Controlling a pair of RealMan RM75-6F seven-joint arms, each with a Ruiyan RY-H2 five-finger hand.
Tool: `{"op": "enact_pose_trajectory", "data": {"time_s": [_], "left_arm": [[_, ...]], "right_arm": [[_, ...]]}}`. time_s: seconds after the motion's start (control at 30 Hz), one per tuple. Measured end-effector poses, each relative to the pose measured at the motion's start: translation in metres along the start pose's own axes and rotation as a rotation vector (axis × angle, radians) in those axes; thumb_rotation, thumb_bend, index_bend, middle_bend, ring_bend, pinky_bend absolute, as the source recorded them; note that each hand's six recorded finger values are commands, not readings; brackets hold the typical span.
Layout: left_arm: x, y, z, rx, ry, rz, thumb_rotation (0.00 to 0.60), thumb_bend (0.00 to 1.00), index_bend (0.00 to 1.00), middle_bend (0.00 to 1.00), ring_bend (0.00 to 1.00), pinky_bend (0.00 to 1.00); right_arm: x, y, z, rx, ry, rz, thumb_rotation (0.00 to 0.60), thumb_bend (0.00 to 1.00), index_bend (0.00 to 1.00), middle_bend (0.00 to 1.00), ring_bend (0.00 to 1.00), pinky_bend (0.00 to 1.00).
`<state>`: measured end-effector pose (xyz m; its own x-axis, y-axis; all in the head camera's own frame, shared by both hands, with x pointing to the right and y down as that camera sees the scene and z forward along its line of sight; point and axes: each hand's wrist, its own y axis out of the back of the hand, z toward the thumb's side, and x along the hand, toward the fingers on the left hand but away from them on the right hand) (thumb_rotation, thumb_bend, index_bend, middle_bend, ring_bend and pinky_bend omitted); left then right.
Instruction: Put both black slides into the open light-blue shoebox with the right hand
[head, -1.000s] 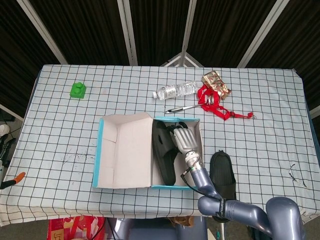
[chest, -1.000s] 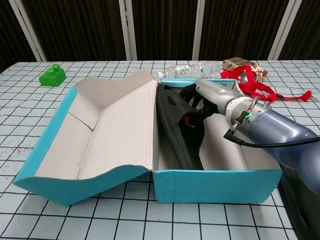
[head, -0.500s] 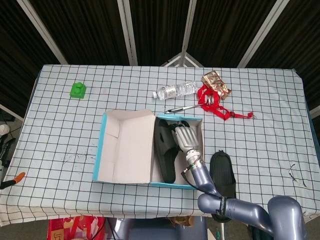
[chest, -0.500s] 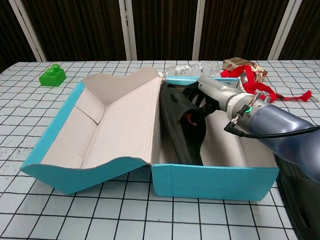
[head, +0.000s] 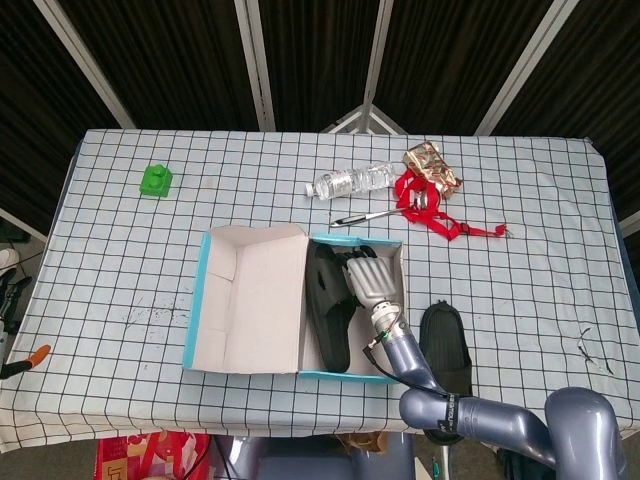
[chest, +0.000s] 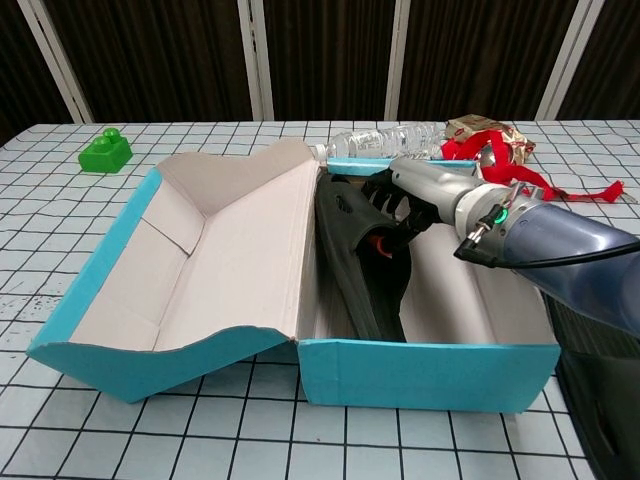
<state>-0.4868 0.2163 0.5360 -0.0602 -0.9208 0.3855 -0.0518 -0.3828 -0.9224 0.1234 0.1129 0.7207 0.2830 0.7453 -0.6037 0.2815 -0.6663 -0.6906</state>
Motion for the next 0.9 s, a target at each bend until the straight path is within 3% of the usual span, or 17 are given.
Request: {"op": "enact_pose_trajectory", "data": {"time_s": [0.2,0.57,0.9], "left_arm": [[0.0,-0.0003,0.0004,0.001,-0.001,0.0,0.6,0.17,0.11,0.0,0.0,0.0],[-0.0002,-0.0003,0.0007,-0.002,-0.002,0.0,0.6,0.17,0.11,0.0,0.0,0.0],[-0.0001,-0.0004,0.0003,0.0,-0.001,-0.001,0.6,0.17,0.11,0.0,0.0,0.0]], "right_arm": [[0.0005,0.0021,-0.0002,0.039,-0.01,0.01,0.6,0.25,0.21,0.29,0.2,0.09],[0.0028,0.0057,0.0012,0.091,-0.038,0.03,0.6,0.21,0.07,0.28,0.18,0.07],[0.0041,0.0077,0.0037,0.109,-0.045,0.038,0.6,0.21,0.06,0.17,0.15,0.07]]}}
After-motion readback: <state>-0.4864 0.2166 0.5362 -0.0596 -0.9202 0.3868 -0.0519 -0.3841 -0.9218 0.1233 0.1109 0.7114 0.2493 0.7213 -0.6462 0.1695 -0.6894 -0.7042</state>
